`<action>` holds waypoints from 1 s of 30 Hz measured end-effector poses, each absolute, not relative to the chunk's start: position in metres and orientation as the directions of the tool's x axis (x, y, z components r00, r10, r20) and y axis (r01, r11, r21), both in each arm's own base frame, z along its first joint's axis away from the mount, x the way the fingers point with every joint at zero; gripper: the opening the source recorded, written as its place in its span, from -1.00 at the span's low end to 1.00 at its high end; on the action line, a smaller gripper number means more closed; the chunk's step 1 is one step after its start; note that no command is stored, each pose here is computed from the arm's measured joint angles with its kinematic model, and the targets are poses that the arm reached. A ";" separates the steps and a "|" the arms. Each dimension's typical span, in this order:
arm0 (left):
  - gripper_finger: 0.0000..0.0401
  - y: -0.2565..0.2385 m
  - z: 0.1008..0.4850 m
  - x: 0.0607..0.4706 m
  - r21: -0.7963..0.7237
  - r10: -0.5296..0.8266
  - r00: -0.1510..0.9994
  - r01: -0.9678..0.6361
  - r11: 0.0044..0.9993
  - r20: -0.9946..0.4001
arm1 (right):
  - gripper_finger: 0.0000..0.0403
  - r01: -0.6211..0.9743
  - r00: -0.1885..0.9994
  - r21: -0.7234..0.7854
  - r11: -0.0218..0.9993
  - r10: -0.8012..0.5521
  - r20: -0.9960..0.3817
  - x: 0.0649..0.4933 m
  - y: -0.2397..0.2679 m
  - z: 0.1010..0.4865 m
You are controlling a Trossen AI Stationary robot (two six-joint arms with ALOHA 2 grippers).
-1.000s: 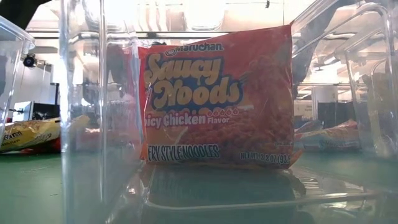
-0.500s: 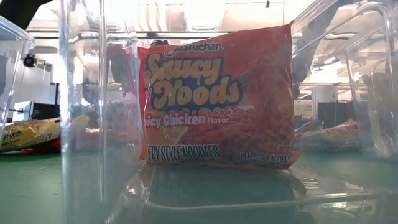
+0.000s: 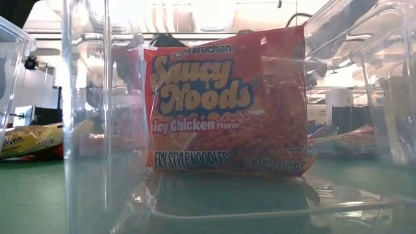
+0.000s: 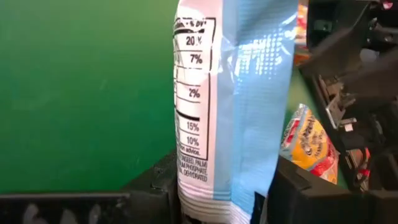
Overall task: Sort Maruchan noodles
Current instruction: Put the blue noodle pack into the left transparent bin
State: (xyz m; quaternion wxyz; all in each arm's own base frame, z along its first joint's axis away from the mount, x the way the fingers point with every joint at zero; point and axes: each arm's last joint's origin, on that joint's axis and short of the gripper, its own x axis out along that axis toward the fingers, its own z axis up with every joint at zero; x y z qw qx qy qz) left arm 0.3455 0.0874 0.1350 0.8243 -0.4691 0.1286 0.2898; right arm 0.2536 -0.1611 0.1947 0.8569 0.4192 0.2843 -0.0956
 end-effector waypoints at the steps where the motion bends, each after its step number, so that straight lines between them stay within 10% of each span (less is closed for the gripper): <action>1: -0.38 0.088 0.139 0.345 -0.688 0.360 0.804 -0.593 0.419 -0.474 | -0.21 0.381 0.829 0.674 0.633 0.089 -0.552 0.252 -0.160 0.200; 14: -0.40 0.082 0.188 0.338 -0.488 0.252 0.906 -0.399 0.776 -0.341 | -0.21 0.114 0.893 0.544 0.831 0.154 -0.422 0.233 -0.144 0.245; 30: -0.39 0.074 0.254 0.312 -0.369 0.260 0.950 -0.307 0.877 -0.174 | 0.08 0.075 0.903 0.321 0.944 0.072 -0.423 0.225 -0.141 0.258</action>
